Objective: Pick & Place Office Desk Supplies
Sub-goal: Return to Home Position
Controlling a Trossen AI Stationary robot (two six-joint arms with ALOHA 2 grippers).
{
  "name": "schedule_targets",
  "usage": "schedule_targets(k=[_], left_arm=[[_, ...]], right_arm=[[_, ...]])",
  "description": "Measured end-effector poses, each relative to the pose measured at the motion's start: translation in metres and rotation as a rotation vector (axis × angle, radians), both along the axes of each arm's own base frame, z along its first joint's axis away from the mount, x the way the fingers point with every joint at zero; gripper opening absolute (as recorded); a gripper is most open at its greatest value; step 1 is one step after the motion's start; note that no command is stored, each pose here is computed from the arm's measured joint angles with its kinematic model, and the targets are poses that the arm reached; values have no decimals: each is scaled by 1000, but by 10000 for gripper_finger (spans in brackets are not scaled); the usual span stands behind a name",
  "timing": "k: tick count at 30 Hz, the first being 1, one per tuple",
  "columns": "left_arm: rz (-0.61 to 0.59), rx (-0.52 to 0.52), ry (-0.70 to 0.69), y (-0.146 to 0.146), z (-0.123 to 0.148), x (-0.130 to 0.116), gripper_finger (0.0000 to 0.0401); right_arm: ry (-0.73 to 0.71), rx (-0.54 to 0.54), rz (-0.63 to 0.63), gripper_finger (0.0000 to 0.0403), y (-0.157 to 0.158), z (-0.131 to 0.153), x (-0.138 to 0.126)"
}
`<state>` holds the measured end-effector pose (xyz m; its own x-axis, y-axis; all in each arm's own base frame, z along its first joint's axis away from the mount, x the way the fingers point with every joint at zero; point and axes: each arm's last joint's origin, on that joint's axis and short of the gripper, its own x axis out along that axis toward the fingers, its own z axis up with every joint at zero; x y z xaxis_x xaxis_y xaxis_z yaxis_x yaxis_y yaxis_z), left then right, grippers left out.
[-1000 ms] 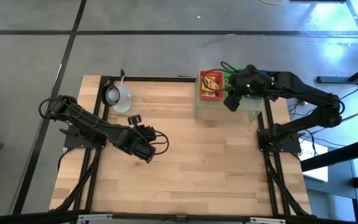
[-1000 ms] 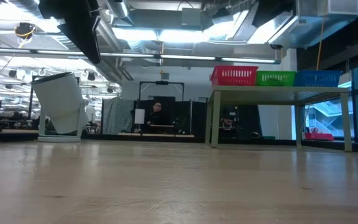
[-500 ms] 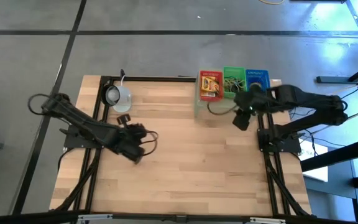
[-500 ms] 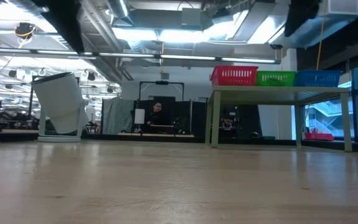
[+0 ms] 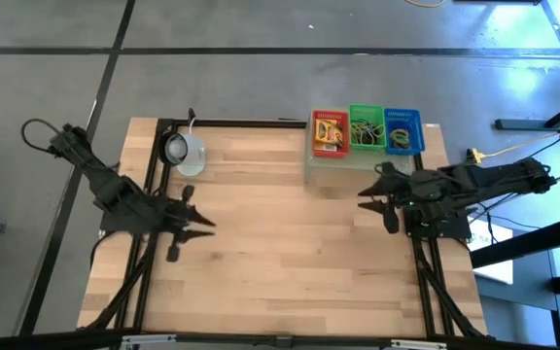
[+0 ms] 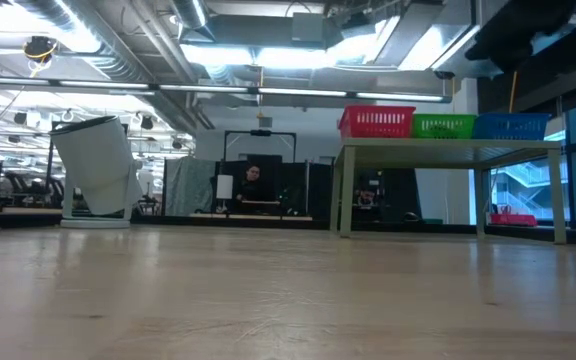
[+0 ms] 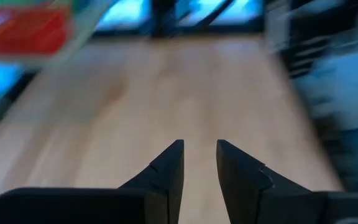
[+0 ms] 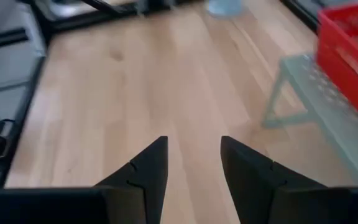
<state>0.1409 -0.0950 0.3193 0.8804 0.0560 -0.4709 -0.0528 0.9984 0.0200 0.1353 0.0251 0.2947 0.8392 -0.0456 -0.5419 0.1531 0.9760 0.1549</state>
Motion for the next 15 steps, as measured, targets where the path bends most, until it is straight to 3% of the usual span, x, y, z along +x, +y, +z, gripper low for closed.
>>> schedule_targets(k=[3,6,15], left_arm=[[-205,-17,-135,5,-3,-4,88],[-315,-20,-231,13,-12,-7,88],[-245,-86,-384,50,-60,-12,88]], right_arm=[[-82,6,61,149,1,-13,-6],[-116,14,78,149,0,-26,-11],[-193,13,87,149,-4,-55,-25]])
